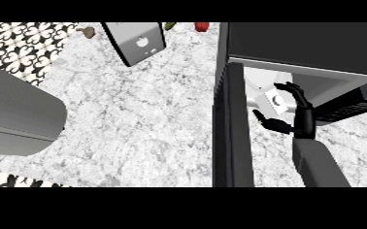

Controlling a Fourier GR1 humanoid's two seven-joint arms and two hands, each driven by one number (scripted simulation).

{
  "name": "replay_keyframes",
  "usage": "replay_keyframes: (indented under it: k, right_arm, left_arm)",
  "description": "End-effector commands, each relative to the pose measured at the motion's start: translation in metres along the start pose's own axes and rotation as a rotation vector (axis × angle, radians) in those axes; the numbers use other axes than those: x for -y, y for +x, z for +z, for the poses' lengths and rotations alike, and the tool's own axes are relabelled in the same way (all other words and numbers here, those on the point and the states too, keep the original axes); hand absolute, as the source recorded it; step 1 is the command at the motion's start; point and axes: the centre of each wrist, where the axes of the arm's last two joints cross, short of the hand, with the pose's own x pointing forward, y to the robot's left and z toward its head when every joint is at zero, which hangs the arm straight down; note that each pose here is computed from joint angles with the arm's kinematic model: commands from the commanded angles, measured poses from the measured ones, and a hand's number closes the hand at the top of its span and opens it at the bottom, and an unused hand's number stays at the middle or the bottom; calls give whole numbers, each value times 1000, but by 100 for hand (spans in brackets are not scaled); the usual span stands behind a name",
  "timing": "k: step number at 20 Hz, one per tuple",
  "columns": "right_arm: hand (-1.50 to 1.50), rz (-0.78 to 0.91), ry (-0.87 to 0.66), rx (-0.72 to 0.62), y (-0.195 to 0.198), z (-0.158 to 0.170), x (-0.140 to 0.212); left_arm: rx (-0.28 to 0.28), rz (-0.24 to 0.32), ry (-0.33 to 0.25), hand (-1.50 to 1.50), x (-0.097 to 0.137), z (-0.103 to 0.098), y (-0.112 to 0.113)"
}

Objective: Pick up the milk, place it into the microwave and close the microwave

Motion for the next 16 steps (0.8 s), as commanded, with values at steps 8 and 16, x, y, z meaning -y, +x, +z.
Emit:
replay_keyframes:
  k: [8, 16]
  right_arm:
    - [-150, 140, 60, -19, 47, -96, -28]
    - [-150, 131, 20, 4, 68, -105, -58]
  left_arm:
    - [-17, 12, -35, -150, -2, -10, -4]
    - [-39, 17, -51, -150, -3, -17, -7]
